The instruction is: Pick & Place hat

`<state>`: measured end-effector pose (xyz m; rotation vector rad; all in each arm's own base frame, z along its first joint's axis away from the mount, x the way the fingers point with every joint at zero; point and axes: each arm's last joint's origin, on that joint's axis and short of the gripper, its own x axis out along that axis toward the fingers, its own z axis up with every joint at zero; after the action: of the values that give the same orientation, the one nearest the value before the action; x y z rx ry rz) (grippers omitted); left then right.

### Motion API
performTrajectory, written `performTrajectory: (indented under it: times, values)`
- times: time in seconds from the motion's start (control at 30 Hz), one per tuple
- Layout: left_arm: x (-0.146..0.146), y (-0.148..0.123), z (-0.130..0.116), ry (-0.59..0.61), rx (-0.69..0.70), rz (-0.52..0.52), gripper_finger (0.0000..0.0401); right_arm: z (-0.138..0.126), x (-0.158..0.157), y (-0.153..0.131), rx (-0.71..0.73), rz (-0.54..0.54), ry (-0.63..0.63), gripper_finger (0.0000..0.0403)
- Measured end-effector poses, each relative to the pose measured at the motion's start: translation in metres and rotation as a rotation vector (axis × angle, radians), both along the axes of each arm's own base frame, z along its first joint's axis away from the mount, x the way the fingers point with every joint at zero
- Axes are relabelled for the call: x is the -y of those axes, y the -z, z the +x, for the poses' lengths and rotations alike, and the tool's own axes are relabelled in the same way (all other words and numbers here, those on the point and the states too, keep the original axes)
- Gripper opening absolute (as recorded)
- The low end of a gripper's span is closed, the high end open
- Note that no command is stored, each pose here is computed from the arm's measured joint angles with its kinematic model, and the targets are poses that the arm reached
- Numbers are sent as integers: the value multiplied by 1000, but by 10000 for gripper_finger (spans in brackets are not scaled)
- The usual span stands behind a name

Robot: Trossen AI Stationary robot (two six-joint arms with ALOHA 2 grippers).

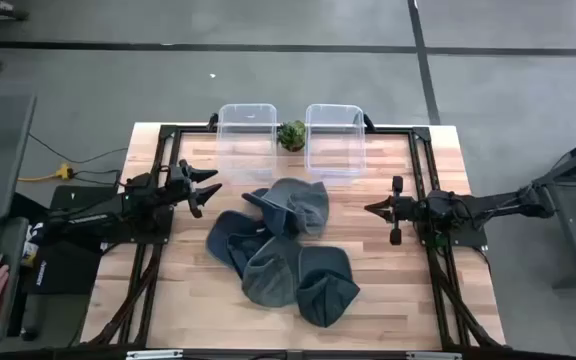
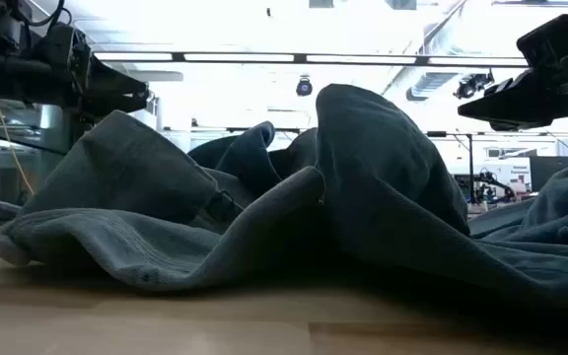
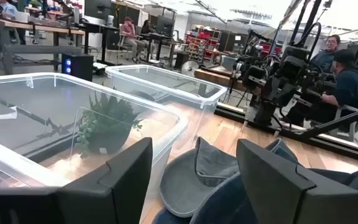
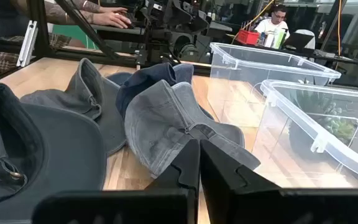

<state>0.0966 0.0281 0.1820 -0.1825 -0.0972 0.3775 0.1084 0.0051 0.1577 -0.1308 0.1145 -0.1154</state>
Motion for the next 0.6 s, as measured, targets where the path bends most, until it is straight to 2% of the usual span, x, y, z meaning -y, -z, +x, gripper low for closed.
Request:
performTrajectory:
  times: [0.6]
  values:
    - [0, 0, 0, 0, 0, 0, 232, 0, 0, 0, 0, 0, 0, 7]
